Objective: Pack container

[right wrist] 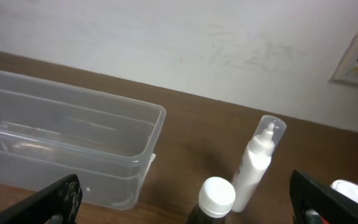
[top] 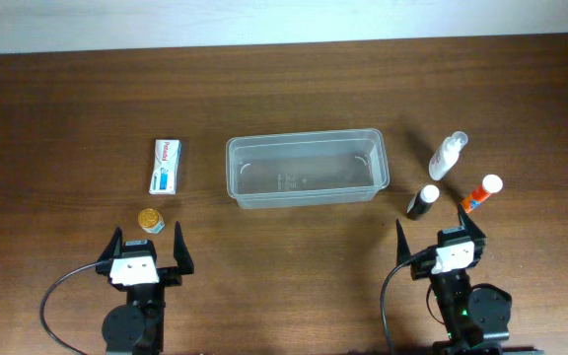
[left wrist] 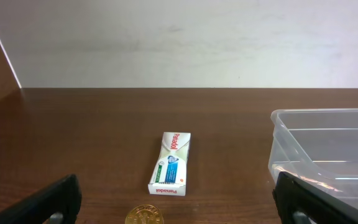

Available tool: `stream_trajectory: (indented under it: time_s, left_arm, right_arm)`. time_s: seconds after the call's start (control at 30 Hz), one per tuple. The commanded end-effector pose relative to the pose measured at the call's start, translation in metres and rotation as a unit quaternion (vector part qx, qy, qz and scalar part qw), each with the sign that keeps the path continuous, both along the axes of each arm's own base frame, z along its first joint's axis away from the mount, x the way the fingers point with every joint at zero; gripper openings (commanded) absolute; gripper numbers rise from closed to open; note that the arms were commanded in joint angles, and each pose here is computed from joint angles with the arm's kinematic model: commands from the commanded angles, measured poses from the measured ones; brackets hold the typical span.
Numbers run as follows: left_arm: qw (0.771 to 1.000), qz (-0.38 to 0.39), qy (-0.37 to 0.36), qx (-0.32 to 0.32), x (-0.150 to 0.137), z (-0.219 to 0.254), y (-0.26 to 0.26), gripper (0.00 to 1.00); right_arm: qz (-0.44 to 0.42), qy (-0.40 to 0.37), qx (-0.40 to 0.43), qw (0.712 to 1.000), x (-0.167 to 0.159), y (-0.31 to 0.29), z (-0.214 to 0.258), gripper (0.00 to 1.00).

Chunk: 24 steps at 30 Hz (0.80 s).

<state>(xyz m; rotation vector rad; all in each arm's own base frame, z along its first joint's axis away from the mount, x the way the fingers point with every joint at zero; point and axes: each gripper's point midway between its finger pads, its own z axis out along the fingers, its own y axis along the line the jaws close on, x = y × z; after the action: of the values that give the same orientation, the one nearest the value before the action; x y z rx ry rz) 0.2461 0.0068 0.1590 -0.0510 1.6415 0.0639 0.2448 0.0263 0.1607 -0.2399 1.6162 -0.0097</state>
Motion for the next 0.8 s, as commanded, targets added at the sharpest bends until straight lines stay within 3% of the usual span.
stream_trajectory:
  time_s: [0.0,0.2,0.33,0.6,0.77]
  left_arm:
    - [1.000,0.005,0.001,0.007,0.000,0.000,0.002,0.99]
    - [1.000,0.004,-0.020,-0.018,-0.002,0.032,0.002,0.99]
    - [1.000,0.003,0.004,-0.024,-0.003,0.056,0.001,0.99]
    - [0.994,-0.004,0.107,-0.026,0.020,0.110,-0.004,0.99]
    - [0.976,-0.020,0.214,-0.025,0.038,0.119,-0.013,0.99]
  right_arm:
    - [0.002,0.013,0.067,0.998,-0.001,0.002,-0.003,0.98]
    - [-0.028,0.006,0.088,0.996,-0.003,-0.008,0.020,0.98]
    - [-0.047,0.032,0.086,0.995,-0.004,-0.013,0.042,0.98]
    - [-0.068,0.177,0.093,0.978,0.017,-0.014,0.071,0.98]
    - [-0.084,0.298,0.093,0.946,0.036,-0.014,0.077,0.98]
